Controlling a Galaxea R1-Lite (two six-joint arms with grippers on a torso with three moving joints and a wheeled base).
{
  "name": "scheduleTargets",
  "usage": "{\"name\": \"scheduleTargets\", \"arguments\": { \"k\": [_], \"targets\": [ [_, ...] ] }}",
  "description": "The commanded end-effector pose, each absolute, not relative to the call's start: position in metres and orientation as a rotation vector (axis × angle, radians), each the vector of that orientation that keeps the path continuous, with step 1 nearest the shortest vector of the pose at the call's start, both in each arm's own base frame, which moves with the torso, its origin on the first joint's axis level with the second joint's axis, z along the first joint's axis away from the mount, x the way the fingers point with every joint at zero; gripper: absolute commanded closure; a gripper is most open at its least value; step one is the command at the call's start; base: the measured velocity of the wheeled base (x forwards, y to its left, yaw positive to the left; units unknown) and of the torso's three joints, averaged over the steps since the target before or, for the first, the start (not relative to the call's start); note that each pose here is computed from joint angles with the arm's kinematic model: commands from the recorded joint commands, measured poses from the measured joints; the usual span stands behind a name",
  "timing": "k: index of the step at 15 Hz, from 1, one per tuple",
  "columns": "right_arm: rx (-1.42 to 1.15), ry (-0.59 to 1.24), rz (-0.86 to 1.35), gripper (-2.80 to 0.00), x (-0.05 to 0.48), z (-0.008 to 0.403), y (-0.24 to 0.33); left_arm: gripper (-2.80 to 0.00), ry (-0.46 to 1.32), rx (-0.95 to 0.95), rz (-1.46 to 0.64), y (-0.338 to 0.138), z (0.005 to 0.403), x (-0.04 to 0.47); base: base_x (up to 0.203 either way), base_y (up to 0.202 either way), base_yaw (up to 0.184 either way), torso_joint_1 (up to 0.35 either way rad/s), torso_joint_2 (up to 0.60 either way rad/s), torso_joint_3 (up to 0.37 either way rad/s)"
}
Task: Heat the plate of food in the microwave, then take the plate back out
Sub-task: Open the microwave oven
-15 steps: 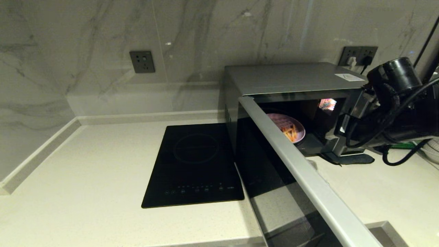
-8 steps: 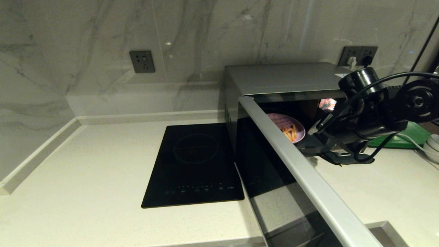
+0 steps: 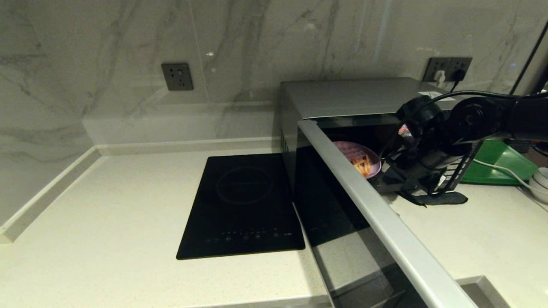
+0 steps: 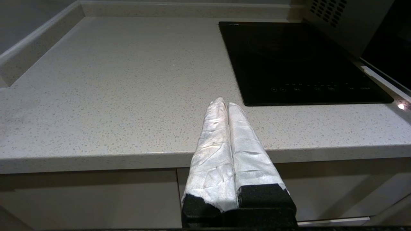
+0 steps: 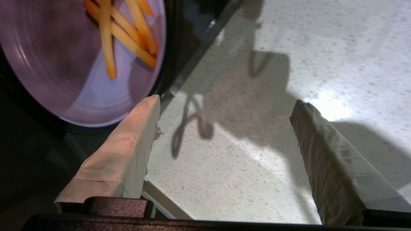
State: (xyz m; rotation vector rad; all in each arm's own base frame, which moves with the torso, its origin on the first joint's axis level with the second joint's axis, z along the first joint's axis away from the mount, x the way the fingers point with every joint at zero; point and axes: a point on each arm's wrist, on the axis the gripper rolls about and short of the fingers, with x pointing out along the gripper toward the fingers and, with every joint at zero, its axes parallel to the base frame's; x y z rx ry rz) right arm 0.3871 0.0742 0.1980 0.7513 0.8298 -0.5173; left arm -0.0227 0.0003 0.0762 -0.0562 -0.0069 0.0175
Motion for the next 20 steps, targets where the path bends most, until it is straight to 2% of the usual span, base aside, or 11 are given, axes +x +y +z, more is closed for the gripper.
{"name": "scheduleTargets", "arguments": {
  "k": [1, 8, 20],
  "targets": [
    [0.754, 0.844, -0.518, -2.8, 0.401, 0.187, 0.079, 0.0, -0.007, -0.057, 0.018, 0.0, 0.076, -0.023, 0.0, 0.0, 0.0, 0.0, 0.0, 0.0],
    [0.776, 0.862, -0.489, -2.8, 0.426, 0.158, 0.084, 0.0, -0.007, -0.057, 0.018, 0.0, 0.076, -0.023, 0.0, 0.0, 0.0, 0.0, 0.0, 0.0],
    [0.768, 0.86, -0.484, -2.8, 0.437, 0.142, 0.087, 0.0, -0.007, -0.057, 0.018, 0.0, 0.076, -0.023, 0.0, 0.0, 0.0, 0.0, 0.0, 0.0]
  ]
}}
